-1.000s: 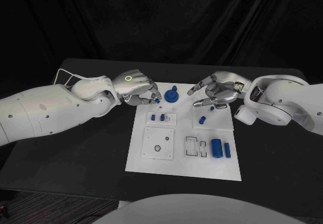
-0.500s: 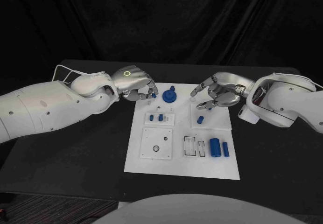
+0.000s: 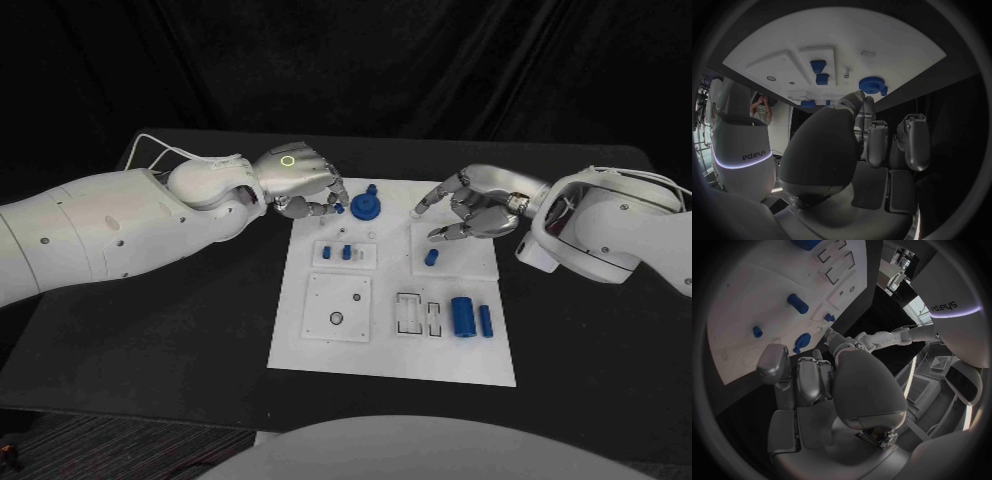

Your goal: Assemble the parts on the task board

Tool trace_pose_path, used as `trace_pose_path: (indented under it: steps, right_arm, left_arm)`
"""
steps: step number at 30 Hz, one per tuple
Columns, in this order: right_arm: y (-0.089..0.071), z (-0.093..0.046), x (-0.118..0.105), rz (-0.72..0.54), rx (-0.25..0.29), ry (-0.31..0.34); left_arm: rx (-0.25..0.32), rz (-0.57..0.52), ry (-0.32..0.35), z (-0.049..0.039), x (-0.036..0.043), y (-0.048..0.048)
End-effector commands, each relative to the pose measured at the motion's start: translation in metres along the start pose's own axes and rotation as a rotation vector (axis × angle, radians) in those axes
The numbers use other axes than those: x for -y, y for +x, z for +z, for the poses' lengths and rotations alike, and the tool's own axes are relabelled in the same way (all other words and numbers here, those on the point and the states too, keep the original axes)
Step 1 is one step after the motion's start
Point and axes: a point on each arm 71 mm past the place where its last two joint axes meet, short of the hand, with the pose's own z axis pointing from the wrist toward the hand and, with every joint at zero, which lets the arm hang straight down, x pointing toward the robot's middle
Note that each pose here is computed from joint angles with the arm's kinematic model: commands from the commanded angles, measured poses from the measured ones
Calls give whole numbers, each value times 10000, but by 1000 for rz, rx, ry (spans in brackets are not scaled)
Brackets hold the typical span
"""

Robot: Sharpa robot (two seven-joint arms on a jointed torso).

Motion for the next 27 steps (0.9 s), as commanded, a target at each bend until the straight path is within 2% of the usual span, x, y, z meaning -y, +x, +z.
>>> trace_pose_path:
  steps: [1,27]
  right_arm:
    - [8,-8,18,-19,17,13]
    - [63,-34,32,-12,27,0]
  left_arm:
    - [-22,12,26,16,48,16]
    - [-71,-29,35,48,155,173]
